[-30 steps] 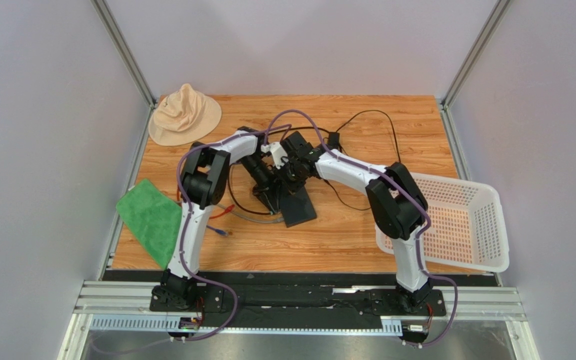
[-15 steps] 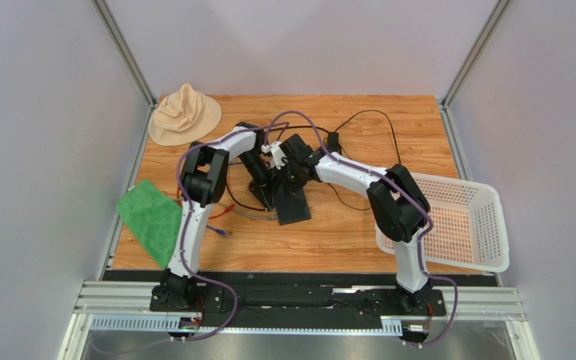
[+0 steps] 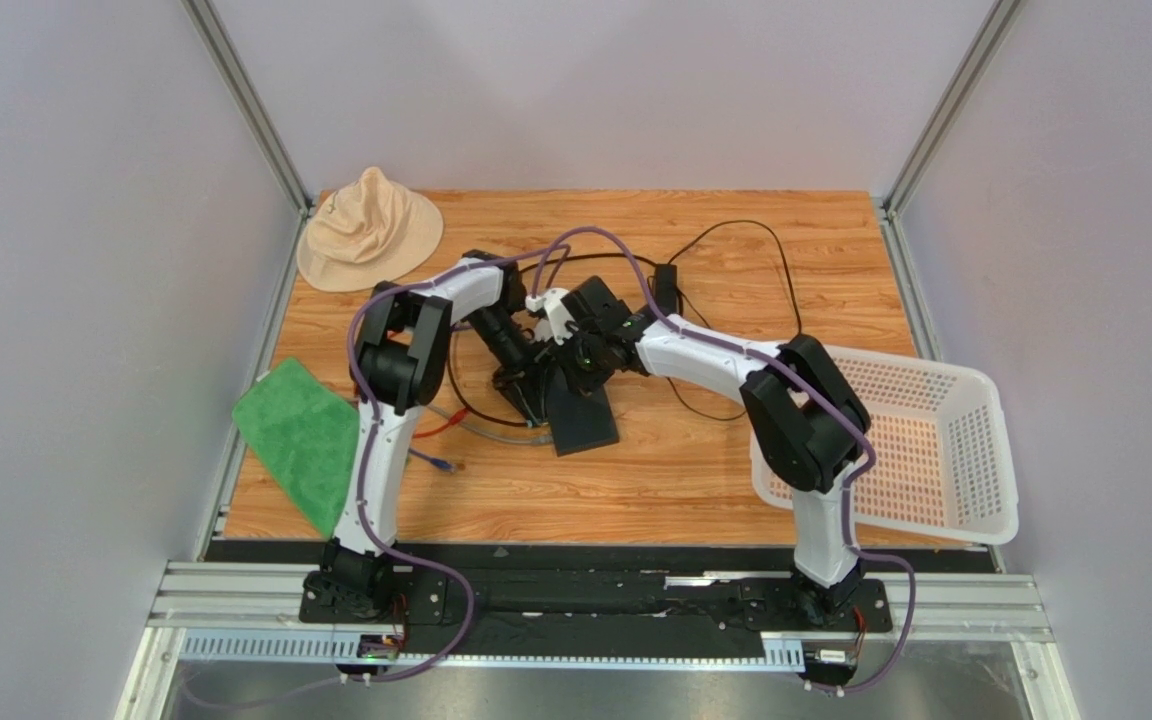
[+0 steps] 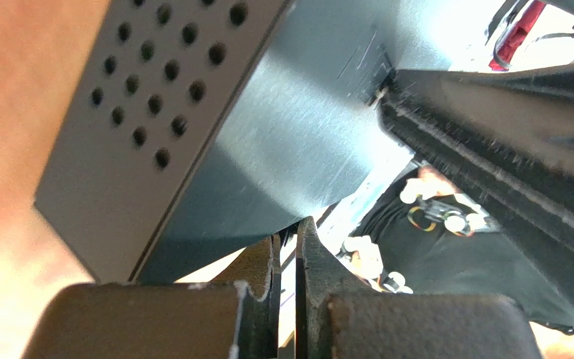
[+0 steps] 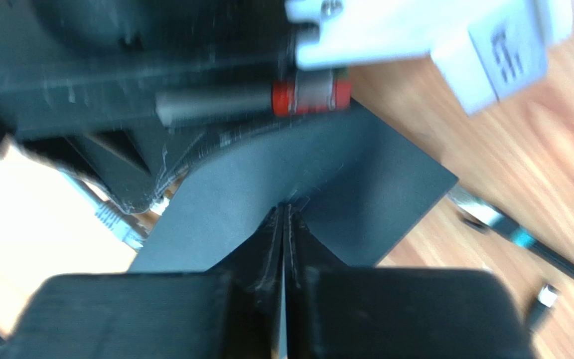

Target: Pull the plug from the switch port

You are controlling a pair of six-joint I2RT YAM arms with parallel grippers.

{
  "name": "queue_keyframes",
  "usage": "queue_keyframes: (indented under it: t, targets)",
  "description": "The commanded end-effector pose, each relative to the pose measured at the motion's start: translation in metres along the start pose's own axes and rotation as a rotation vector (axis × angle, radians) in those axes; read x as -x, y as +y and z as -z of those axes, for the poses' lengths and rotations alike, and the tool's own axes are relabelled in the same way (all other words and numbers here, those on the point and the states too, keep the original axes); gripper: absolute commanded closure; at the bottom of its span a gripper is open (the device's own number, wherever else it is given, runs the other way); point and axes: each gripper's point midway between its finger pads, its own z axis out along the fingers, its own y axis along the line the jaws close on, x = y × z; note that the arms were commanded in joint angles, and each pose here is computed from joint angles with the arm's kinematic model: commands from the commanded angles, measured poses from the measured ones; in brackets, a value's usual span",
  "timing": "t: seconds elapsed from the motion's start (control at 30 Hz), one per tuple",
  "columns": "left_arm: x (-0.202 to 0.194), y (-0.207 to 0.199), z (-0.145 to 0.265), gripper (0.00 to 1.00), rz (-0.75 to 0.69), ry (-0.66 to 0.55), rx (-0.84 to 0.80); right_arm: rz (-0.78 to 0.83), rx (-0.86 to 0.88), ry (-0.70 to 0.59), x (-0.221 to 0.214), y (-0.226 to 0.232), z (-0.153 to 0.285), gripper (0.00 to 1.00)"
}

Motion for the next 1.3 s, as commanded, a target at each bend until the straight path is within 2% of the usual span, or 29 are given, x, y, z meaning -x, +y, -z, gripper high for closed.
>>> queue_keyframes:
  t: [0.0,0.1,0.2,0.27,0.33,0.47,0.6,0.73,0.8,0.9,1.03,1.1,1.2,1.23,1.27]
  targets:
    - [0.025,0.015,0.005,1.0,0.002,-0.019,0.038,-0.059,-0.069,0.233,-0.092,-0.019,0.021,0.71]
    - [0.024,0.018,0.001,1.0,0.011,-0.007,0.037,-0.084,-0.115,0.195,-0.082,-0.026,0.044,0.48]
    - [0.02,0.019,-0.005,1.0,0.03,0.003,0.014,-0.145,-0.091,0.183,-0.078,-0.025,0.056,0.39]
    - [0.018,0.017,-0.007,1.0,0.04,0.003,0.0,-0.177,-0.072,0.176,-0.07,-0.027,0.059,0.39]
    - [0.018,0.015,-0.009,1.0,0.035,0.004,-0.003,-0.277,-0.054,0.196,-0.068,-0.031,0.053,0.37]
    - [0.02,0.009,-0.012,1.0,0.022,0.003,-0.013,-0.34,0.026,0.223,-0.058,-0.028,0.037,0.38]
    - [0.02,0.004,-0.018,1.0,0.013,0.011,-0.025,-0.375,0.159,0.182,-0.035,-0.017,0.031,0.41]
    - [0.022,-0.001,-0.025,1.0,0.005,0.021,-0.024,-0.394,0.211,0.208,-0.036,-0.012,0.02,0.42]
    - [0.025,-0.003,-0.024,1.0,-0.005,0.015,-0.022,-0.407,0.197,0.254,-0.047,-0.015,0.01,0.44]
    - [0.02,0.0,-0.022,1.0,0.005,0.036,0.018,-0.457,0.056,0.321,-0.076,-0.035,-0.006,0.51]
    - [-0.011,0.037,-0.004,1.0,0.039,0.1,0.265,-0.499,0.006,0.424,-0.113,-0.044,-0.011,0.59]
    - [-0.001,0.039,0.004,1.0,0.035,0.054,0.294,-0.521,0.003,0.451,-0.123,-0.047,-0.012,0.62]
    - [0.025,0.032,0.018,1.0,-0.084,0.03,0.389,-0.538,0.001,0.487,-0.138,-0.049,-0.014,0.65]
    - [0.028,0.029,0.019,1.0,-0.099,0.019,0.368,-0.542,0.003,0.482,-0.138,-0.05,-0.013,0.65]
    - [0.027,0.01,0.011,1.0,-0.092,0.007,0.246,-0.544,0.006,0.473,-0.136,-0.052,-0.013,0.67]
